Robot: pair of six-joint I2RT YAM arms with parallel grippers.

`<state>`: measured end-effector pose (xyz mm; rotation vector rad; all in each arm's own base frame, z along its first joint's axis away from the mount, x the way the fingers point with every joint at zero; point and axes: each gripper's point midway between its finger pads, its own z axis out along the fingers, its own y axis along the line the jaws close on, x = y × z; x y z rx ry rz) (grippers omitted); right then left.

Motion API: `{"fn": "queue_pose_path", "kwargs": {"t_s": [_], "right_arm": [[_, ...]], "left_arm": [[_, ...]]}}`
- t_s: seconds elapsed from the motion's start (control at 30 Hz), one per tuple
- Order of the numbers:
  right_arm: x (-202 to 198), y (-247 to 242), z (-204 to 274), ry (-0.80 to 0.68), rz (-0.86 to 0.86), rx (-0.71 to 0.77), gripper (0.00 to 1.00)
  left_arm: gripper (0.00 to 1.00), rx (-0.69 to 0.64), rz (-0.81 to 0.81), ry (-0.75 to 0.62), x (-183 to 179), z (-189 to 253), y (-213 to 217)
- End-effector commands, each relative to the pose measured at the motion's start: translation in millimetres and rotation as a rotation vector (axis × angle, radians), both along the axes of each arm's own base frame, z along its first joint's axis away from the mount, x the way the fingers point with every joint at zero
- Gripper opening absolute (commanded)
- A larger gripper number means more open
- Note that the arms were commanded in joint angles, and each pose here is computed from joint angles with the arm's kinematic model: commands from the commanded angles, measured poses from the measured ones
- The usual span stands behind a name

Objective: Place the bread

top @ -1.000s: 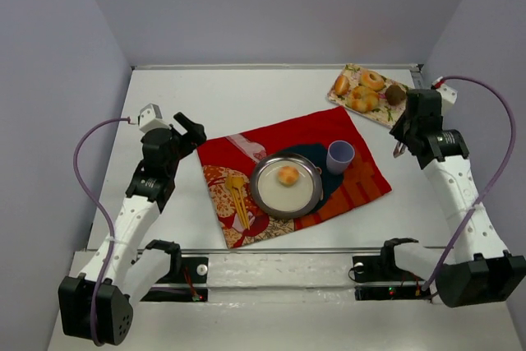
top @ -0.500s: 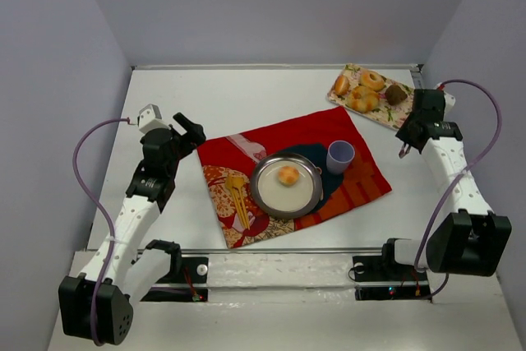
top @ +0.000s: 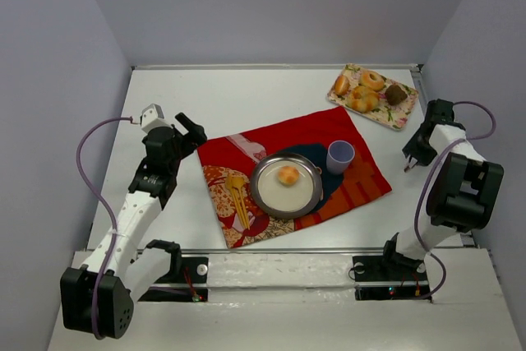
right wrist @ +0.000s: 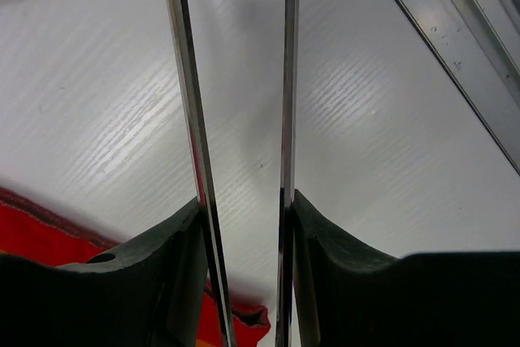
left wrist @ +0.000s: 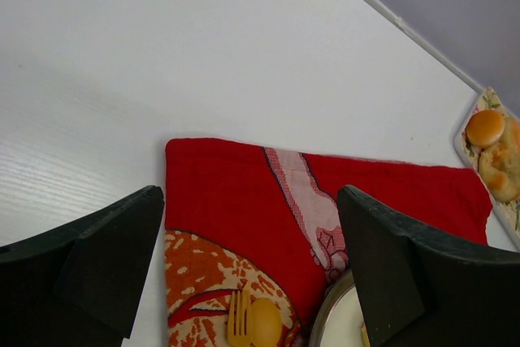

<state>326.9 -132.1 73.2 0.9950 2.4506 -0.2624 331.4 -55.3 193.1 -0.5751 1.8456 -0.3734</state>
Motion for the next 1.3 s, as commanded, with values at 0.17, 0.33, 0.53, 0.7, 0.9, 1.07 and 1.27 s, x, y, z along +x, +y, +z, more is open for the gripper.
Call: {"fn": "queue_pose_path", "kwargs": {"t_s": [0.17,0.33,0.53,0.7,0.9,1.07,1.27], "right_arm": [[-24,-13,-33,0.126,-0.046,0.028,0.80],[-25,-6,-24,0.090,-0.039,0.048,1.00],[-26,-3,28,-0.043,-0.032,0.013,1.00],[-25,11,110,-0.283,0.030,-0.034,1.00],[-27,71,207,-0.608,0.277,-0.009,1.00],[-38,118,257,-0.851,0.473,0.073,1.00],[-45,115,257,-0.938,0.396,0.067,1.00]], "left_arm": [[0.99,-0.007,-0.015,-0.040,7,6,-3],[0.99,-0.009,-0.028,-0.045,7,7,-5],[0.99,-0.012,-0.030,-0.049,6,8,-5],[0.99,-0.015,-0.035,-0.045,6,8,-7],[0.99,-0.015,-0.022,-0.038,5,7,-4],[0.99,-0.019,-0.008,-0.042,1,12,-2],[0.99,-0.038,0.002,-0.074,-7,29,1]]}}
